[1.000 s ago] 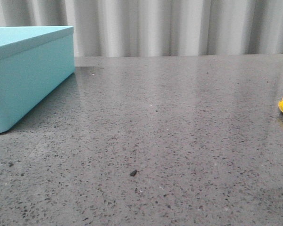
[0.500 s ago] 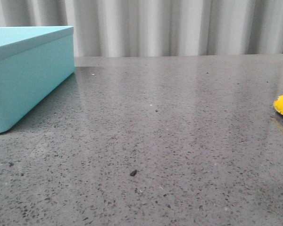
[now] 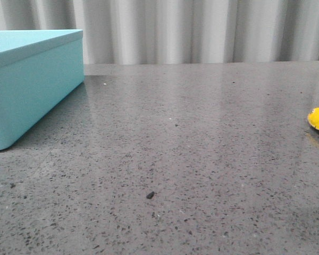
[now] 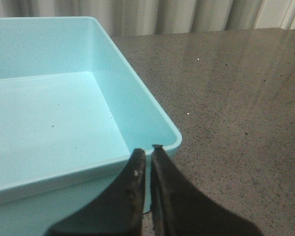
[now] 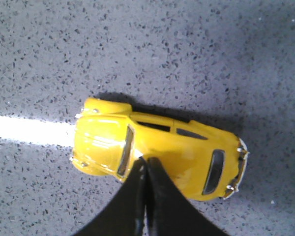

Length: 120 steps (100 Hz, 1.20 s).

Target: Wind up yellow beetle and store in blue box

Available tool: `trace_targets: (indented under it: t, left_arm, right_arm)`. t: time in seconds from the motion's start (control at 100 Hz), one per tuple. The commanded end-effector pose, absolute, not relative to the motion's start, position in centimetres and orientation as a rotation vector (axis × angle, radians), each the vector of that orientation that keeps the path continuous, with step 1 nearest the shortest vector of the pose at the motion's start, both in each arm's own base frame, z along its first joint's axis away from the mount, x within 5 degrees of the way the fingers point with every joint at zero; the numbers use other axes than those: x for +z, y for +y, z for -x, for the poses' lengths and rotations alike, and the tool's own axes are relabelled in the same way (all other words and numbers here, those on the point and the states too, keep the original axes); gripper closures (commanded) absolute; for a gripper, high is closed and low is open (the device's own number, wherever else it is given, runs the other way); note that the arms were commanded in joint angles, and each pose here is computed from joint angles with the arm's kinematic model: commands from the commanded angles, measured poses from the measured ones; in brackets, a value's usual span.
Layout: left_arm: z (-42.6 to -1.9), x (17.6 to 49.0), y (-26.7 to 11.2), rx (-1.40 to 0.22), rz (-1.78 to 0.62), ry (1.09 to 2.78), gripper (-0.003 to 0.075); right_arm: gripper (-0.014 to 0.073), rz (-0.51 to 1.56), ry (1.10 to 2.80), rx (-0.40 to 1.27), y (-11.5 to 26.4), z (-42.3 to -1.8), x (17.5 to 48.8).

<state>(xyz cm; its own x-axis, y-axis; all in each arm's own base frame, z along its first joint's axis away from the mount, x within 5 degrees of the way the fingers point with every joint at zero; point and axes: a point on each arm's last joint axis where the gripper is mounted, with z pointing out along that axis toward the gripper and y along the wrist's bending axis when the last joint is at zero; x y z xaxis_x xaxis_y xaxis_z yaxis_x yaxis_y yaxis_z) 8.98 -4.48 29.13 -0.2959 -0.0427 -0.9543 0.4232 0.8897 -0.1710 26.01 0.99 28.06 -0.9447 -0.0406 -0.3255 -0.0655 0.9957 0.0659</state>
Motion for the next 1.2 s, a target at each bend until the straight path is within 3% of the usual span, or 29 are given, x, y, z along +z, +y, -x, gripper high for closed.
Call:
trace_targets:
  t: [0.0, 0.28, 0.46, 0.69, 0.84, 1.01, 1.19]
  left_arm:
    - [-9.3, 30.4, -4.4, -0.480, -0.239, 1.758, 0.0741]
    - [-9.3, 30.4, -4.4, -0.480, -0.239, 1.758, 0.0741]
    - [-9.3, 30.4, -4.4, -0.480, -0.239, 1.758, 0.0741]
    - [-9.3, 30.4, -4.4, -0.480, -0.239, 1.758, 0.0741]
    - [-9.3, 30.4, -4.4, -0.480, -0.239, 1.758, 0.0741]
    - [-9.3, 30.5, -4.5, -0.507, -0.218, 1.756, 0.0741]
    - [-9.3, 30.5, -4.5, -0.519, -0.209, 1.756, 0.0741]
  right_arm:
    - [0.0636, 0.078, 2.814, 0.068, 0.4, -25.7, 27.9]
    - [0.0636, -0.078, 2.867, -0.004, -2.8, -25.1, 27.5]
    - [0.0636, -0.132, 2.883, -0.180, -4.3, -24.8, 27.6]
    - [0.0636, -0.129, 2.791, -0.153, -4.0, -25.2, 28.7]
    - [0.0636, -0.010, 2.588, -0.136, -1.8, -24.1, 33.8]
    - [0.0636, 0.095, 2.246, -0.045, 0.8, -19.9, 40.2]
    - [0.0636, 0.158, 1.972, 0.094, 2.3, -15.1, 42.8]
